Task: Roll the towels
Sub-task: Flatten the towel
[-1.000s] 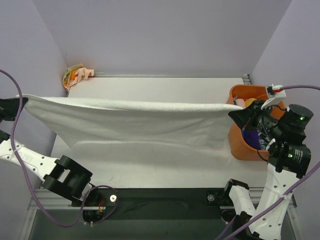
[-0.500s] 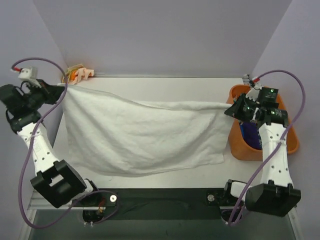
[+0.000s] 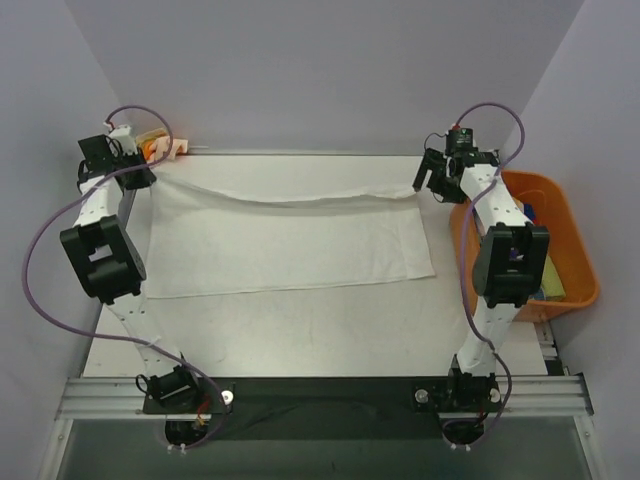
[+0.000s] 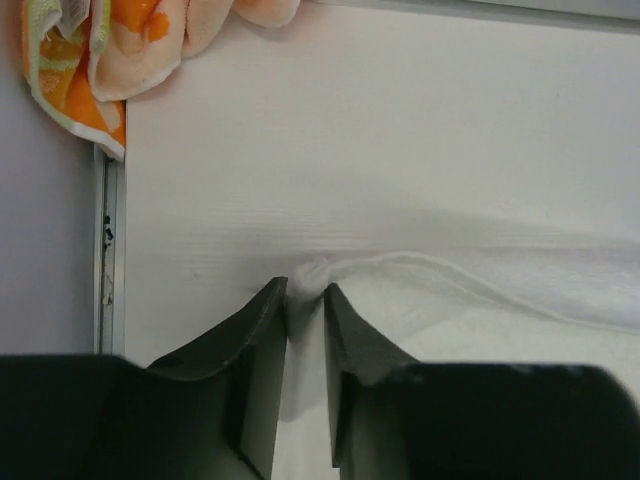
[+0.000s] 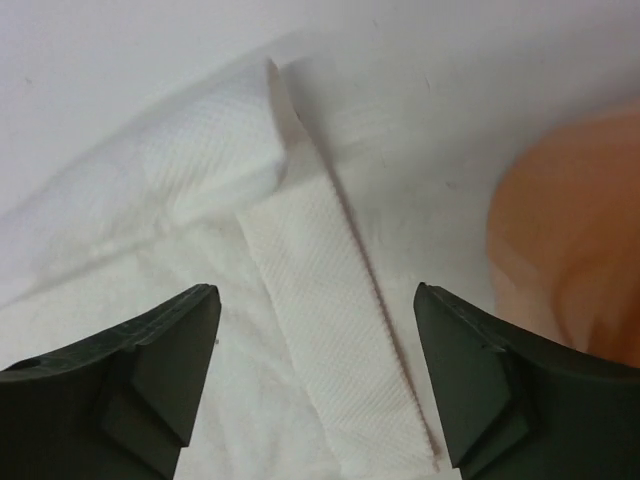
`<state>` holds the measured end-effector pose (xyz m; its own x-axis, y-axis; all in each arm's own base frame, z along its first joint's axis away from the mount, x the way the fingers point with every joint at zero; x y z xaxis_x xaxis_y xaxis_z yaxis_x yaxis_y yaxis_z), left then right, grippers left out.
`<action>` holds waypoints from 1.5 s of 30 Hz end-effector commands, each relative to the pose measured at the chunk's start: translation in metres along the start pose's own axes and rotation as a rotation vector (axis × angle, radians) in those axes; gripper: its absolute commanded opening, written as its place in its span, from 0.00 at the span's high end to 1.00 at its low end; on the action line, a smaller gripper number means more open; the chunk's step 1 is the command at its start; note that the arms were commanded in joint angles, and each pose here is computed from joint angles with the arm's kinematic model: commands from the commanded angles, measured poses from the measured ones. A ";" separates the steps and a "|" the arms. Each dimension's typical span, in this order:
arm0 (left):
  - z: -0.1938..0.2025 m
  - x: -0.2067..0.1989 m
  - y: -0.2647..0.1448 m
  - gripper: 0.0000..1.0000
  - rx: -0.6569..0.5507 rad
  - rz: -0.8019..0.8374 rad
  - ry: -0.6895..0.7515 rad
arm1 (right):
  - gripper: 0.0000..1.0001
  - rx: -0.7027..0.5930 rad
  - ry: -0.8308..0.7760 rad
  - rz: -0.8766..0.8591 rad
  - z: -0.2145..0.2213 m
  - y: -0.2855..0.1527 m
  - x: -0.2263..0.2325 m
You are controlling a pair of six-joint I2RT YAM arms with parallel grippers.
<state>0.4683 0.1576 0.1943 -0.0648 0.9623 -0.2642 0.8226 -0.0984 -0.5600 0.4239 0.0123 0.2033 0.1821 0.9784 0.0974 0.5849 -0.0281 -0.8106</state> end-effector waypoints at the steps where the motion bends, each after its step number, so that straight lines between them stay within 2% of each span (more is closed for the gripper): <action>1: -0.025 0.008 0.014 0.66 0.001 -0.057 0.008 | 0.17 -0.067 0.035 0.108 -0.030 0.008 -0.007; 2: -0.028 0.008 0.016 0.49 0.010 -0.043 0.003 | 0.07 -0.066 0.028 0.106 -0.031 0.007 -0.007; 5: -0.031 0.001 0.008 0.36 0.026 0.003 0.019 | 0.07 -0.058 -0.069 0.001 -0.029 -0.009 0.009; 6: -0.040 -0.005 -0.006 0.36 -0.002 0.008 0.060 | 0.07 -0.049 -0.103 -0.014 -0.025 -0.015 0.010; 8: -0.028 -0.010 -0.015 0.36 0.024 0.023 0.069 | 0.11 -0.026 -0.199 -0.098 -0.008 -0.031 0.016; 9: -0.032 -0.016 -0.030 0.36 0.010 0.031 0.109 | 0.12 -0.040 -0.224 -0.116 -0.004 -0.044 0.017; 11: -0.010 -0.020 -0.040 0.39 0.070 0.044 0.129 | 0.18 0.020 -0.316 -0.175 0.020 -0.044 0.021; 12: -0.011 -0.028 -0.054 0.42 0.068 0.056 0.189 | 0.20 0.049 -0.342 -0.180 0.029 -0.048 0.022; 13: 0.000 -0.030 -0.061 0.44 0.120 0.064 0.191 | 0.25 0.082 -0.375 -0.190 0.039 -0.047 0.023; 14: 0.018 -0.031 -0.064 0.46 0.177 0.074 0.190 | 0.33 0.144 -0.398 -0.190 0.053 -0.045 0.022; 18: 0.059 -0.035 -0.090 0.58 0.322 0.084 0.226 | 0.44 0.271 -0.592 -0.159 0.092 -0.031 0.028; 20: 0.088 -0.034 -0.096 0.60 0.402 0.086 0.217 | 0.48 0.304 -0.635 -0.128 0.101 -0.023 0.029; 25: 0.122 -0.028 -0.104 0.62 0.499 0.055 0.249 | 0.60 0.386 -0.712 -0.059 0.122 0.000 0.023; 26: 0.128 -0.027 -0.104 0.65 0.517 0.049 0.253 | 0.64 0.397 -0.725 -0.052 0.125 0.003 0.022; 29: 0.147 -0.015 -0.102 0.71 0.591 0.013 0.248 | 0.69 0.462 -0.777 -0.046 0.143 0.008 0.018; 37: 0.198 0.012 -0.127 0.77 0.784 -0.027 0.271 | 0.72 0.682 -0.956 -0.071 0.212 -0.011 0.008; 40: 0.201 0.025 -0.144 0.78 0.803 -0.032 0.269 | 0.72 0.742 -1.033 -0.096 0.225 -0.027 0.011; 41: 0.199 0.029 -0.148 0.78 0.803 -0.024 0.284 | 0.74 0.806 -1.038 -0.125 0.233 -0.036 0.009; 44: 0.185 0.039 -0.165 0.78 0.775 -0.013 0.297 | 0.76 0.870 -1.040 -0.211 0.240 -0.062 0.008; 45: 0.183 0.036 -0.170 0.78 0.788 0.012 0.290 | 0.75 0.841 -1.027 -0.259 0.238 -0.072 0.011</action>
<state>0.2313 0.1546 0.1090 0.0961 0.9871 -0.1280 0.1738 -0.1433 -0.9743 0.2312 0.0806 0.1014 -0.7370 0.6754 -0.0258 -0.0474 -0.0896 -0.9948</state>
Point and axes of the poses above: each gripper's point midway between its finger pads, its own y axis out along the fingers, its own x axis along the line the jaws close on, z = x × y, the point moved 9 cm from there along -y, back along the fingers, and after that the axes turned 7 degrees about -y, right-handed, at the moved point
